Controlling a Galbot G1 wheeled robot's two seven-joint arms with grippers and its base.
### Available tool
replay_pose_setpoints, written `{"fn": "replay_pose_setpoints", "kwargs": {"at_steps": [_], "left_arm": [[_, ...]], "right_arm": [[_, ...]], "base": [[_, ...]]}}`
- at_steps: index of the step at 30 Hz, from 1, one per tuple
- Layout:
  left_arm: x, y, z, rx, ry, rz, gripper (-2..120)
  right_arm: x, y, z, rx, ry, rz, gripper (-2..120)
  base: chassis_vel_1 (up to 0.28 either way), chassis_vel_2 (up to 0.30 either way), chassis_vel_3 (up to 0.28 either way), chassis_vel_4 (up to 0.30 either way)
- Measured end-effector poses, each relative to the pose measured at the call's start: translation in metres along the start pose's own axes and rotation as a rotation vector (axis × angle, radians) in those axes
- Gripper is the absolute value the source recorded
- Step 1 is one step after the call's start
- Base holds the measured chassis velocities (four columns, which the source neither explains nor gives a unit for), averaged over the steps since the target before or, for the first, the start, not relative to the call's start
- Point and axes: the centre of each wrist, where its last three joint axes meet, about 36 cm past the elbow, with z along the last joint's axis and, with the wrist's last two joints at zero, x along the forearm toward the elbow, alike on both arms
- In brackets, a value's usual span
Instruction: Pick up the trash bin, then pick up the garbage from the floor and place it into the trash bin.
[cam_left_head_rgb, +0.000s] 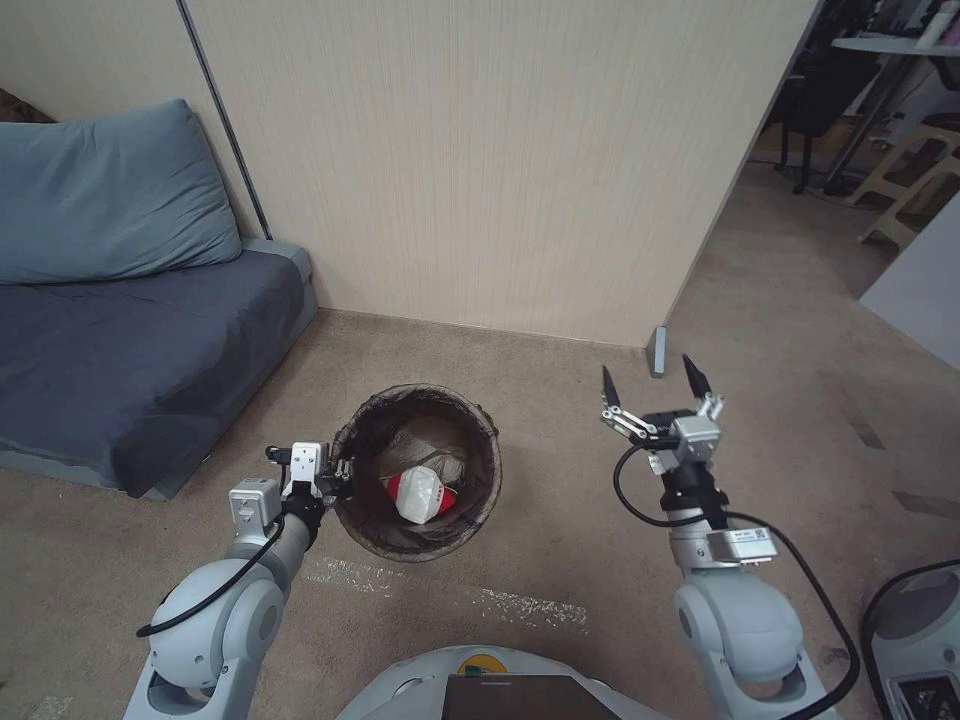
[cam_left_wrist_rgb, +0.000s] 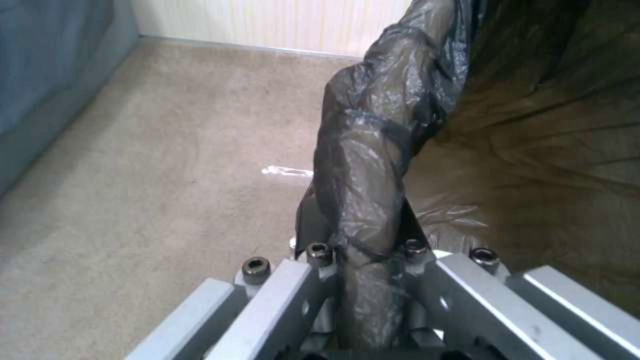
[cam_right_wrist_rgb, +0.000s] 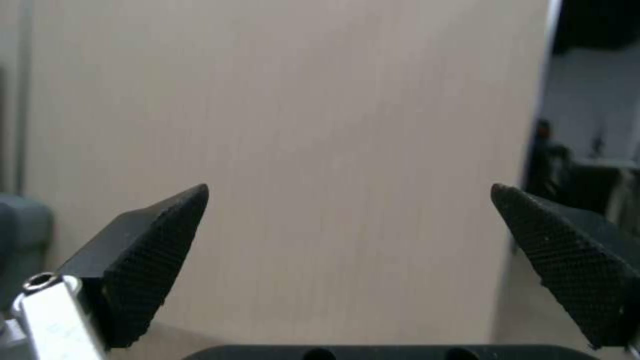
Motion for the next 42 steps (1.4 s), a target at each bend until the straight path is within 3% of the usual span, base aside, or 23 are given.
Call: {"fn": "replay_pose_setpoints", "kwargs": {"at_steps": [10,42], "left_arm": [[-0.002,0.000,0.003,-0.011,-0.018,-0.031,0],[-0.005,-0.001,0.011,-0.001,-0.033,0.003,0]], "right_arm": [[0.029,0.014,0.009,-0.030,0.090,0.091,100],[0.016,0.016,0.017,-0.034,0.065,0.073,100]], "base": [[0.000,0.000,0.000,0.000],[0.000,0.000,0.000,0.000]]}}
